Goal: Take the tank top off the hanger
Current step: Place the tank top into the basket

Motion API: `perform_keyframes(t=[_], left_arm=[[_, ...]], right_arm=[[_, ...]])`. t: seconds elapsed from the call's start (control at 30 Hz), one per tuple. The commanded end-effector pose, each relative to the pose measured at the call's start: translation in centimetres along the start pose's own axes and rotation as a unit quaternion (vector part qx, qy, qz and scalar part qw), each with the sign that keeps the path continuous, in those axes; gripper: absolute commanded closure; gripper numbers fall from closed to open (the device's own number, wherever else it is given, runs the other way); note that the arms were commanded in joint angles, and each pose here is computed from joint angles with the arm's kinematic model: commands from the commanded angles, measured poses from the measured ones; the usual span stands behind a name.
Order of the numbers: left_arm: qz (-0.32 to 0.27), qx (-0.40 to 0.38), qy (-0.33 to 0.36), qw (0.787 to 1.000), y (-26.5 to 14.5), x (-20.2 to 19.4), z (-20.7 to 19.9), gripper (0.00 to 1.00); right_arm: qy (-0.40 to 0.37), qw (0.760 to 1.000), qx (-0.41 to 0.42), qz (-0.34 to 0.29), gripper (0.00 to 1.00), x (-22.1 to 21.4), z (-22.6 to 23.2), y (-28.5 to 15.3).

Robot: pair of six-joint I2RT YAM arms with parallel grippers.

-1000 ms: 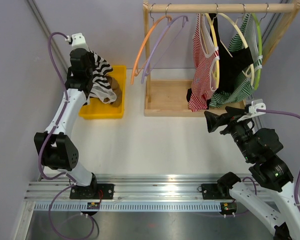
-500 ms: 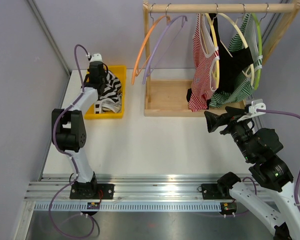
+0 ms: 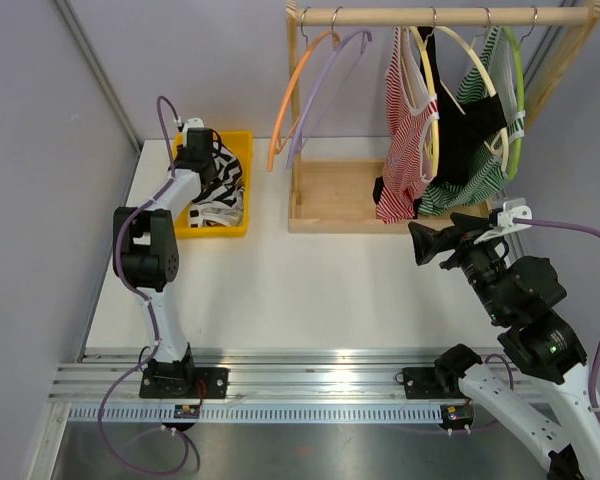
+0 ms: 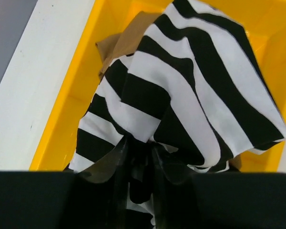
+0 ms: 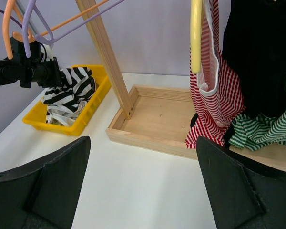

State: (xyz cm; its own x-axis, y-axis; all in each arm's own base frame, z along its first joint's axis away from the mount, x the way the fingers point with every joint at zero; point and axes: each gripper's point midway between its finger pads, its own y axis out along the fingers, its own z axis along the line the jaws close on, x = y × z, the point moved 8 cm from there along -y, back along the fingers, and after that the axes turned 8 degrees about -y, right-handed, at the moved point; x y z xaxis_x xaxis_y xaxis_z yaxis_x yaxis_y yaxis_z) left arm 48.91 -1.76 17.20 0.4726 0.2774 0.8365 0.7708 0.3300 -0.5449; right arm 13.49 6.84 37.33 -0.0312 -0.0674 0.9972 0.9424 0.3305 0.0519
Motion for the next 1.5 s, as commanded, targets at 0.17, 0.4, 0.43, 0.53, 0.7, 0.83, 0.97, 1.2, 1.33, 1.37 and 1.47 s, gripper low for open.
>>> perform_keyframes(t=[0.17, 0.4, 0.43, 0.53, 0.7, 0.83, 0.97, 1.2, 1.33, 1.37, 1.47], left_arm=[[-0.038, -0.007, -0.050, 0.998, -3.0, 3.0, 0.1, 0.01], [-0.121, -0.043, -0.089, 0.988, -9.4, 6.9, 1.4, 0.01], [-0.128, -0.048, -0.091, 0.986, -10.2, 7.1, 1.6, 0.01], [-0.151, -0.067, -0.100, 0.981, -12.9, 8.1, 1.8, 0.01], [-0.169, -0.095, -0.098, 0.976, -17.0, 8.0, 1.4, 0.01], [-0.193, -0.129, -0.092, 0.968, -21.6, 6.9, 0.7, 0.01], [-0.220, -0.181, -0.086, 0.955, -28.4, 4.7, 0.0, 0.01], [-0.199, -0.241, -0.074, 0.947, -33.1, 0.3, 1.9, 0.01], [-0.187, -0.255, -0.066, 0.946, -33.8, -1.5, 3.0, 0.01], [-0.184, -0.255, -0.064, 0.947, -33.7, -2.1, 3.2, 0.01], [-0.182, -0.266, -0.071, 0.944, -34.0, -2.4, 3.6, 0.01]], right_arm=[[0.005, 1.000, -0.001, -0.006, 0.01, 0.3, 0.0, 0.0], [0.001, 1.000, -0.003, -0.002, 0.00, 0.3, 0.0, 0.2], [0.002, 1.000, -0.004, -0.002, 0.00, 0.3, 0.0, 0.2], [0.001, 1.000, -0.002, 0.000, 0.01, 0.3, 0.1, 0.3], [0.002, 1.000, -0.001, 0.003, 0.00, 0.4, 0.1, 0.3], [0.001, 1.000, 0.001, 0.008, 0.01, 0.5, 0.2, 0.4], [-0.002, 1.000, 0.011, 0.023, 0.00, 0.4, 0.5, 0.8], [-0.005, 0.997, -0.013, 0.076, 0.01, -0.2, 0.2, 1.2], [-0.019, 0.992, -0.069, 0.108, 0.01, 0.4, -0.6, 1.9], [-0.023, 0.990, -0.081, 0.117, 0.01, 0.3, -0.7, 2.4], [-0.030, 0.989, -0.095, 0.111, 0.01, 1.4, -0.9, 3.1]])
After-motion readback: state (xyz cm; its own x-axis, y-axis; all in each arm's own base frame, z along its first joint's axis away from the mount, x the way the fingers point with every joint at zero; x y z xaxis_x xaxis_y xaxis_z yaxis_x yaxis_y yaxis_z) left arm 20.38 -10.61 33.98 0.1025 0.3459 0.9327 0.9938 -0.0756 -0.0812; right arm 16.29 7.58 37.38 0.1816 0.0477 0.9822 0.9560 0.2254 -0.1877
